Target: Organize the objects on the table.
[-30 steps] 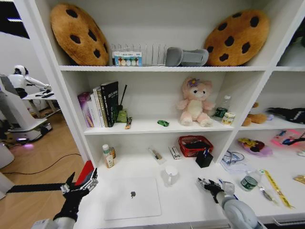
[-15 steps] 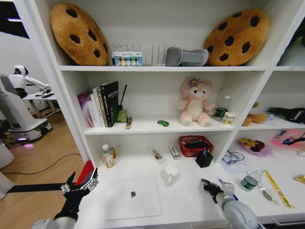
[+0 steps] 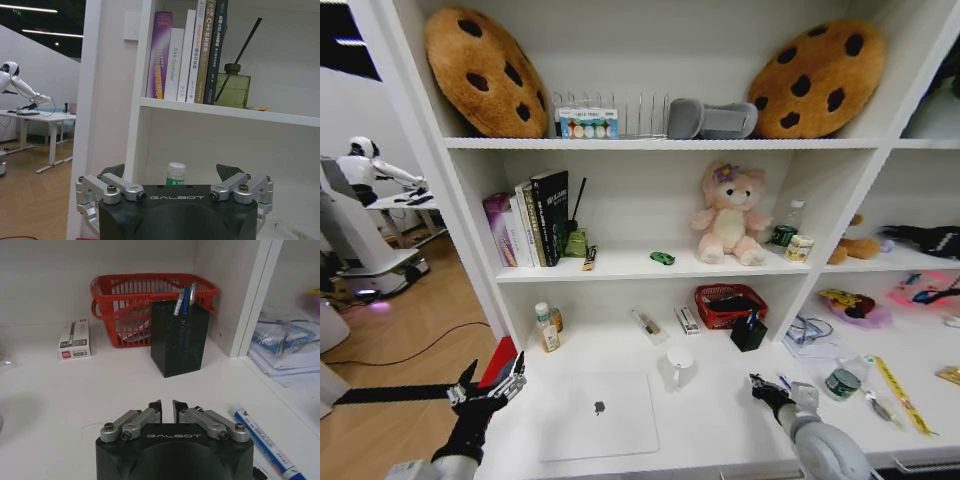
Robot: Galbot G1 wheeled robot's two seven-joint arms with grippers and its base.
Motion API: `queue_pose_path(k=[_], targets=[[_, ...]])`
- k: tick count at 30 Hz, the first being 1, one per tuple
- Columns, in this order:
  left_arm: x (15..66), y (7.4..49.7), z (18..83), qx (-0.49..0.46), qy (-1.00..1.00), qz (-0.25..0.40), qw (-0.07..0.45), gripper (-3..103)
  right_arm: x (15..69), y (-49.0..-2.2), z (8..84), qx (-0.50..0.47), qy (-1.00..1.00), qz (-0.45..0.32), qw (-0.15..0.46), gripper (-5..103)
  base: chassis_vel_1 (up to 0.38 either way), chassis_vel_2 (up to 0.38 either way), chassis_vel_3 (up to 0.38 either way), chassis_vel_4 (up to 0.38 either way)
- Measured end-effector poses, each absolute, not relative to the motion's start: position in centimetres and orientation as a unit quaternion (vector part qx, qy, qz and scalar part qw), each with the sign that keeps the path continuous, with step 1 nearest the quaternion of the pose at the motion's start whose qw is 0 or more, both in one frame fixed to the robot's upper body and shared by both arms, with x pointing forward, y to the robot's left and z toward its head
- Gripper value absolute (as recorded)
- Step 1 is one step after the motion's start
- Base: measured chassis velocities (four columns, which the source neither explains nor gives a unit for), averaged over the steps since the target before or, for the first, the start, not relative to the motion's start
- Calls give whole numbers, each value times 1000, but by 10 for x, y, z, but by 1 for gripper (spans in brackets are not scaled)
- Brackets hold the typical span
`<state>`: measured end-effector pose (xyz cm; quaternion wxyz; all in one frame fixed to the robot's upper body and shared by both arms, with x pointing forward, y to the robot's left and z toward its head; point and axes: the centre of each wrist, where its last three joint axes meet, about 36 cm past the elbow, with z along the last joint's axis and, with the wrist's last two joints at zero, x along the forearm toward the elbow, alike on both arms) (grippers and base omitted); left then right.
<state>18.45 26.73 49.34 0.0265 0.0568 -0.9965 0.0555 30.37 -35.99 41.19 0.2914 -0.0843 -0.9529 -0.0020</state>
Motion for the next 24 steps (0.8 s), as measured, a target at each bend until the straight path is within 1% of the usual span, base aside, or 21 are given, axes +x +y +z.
queue_pose_path(k=[2,3,4,5,8,9,10,11,13,14,16,17,21,22,24], targets=[[185,267,493,57,-996,55,26,100,305,-364,415,-98,-953,8,286,21,0,0,0,0],[185,267,493,57,-996,55,26,100,305,-364,415,-98,-953,8,286,21,0,0,0,0],[185,267,493,57,-996,56,25,100,305,-367,416,-103,-953,11,286,27,0,0,0,0],[185,267,493,57,-996,56,25,100,305,-367,416,-103,-953,11,286,27,0,0,0,0],[186,267,492,57,-996,56,26,100,303,-373,415,-114,-950,13,291,43,0,0,0,0],[186,267,492,57,-996,56,26,100,303,-373,415,-114,-950,13,291,43,0,0,0,0],[186,267,492,57,-996,56,26,100,301,-373,414,-117,-948,12,294,48,0,0,0,0],[186,267,492,57,-996,56,26,100,301,-373,414,-117,-948,12,294,48,0,0,0,0],[186,267,491,57,-996,56,26,100,299,-371,412,-122,-946,10,300,59,0,0,0,0],[186,267,491,57,-996,56,26,100,299,-371,412,-122,-946,10,300,59,0,0,0,0],[186,267,491,57,-996,56,27,100,298,-372,407,-127,-942,9,310,70,0,0,0,0],[186,267,491,57,-996,56,27,100,298,-372,407,-127,-942,9,310,70,0,0,0,0],[186,267,492,56,-996,57,26,100,303,-374,396,-129,-937,7,326,91,0,0,0,0],[186,267,492,56,-996,57,26,100,303,-374,396,-129,-937,7,326,91,0,0,0,0],[185,267,493,56,-997,57,25,100,306,-374,392,-125,-935,6,331,101,0,0,0,0]])
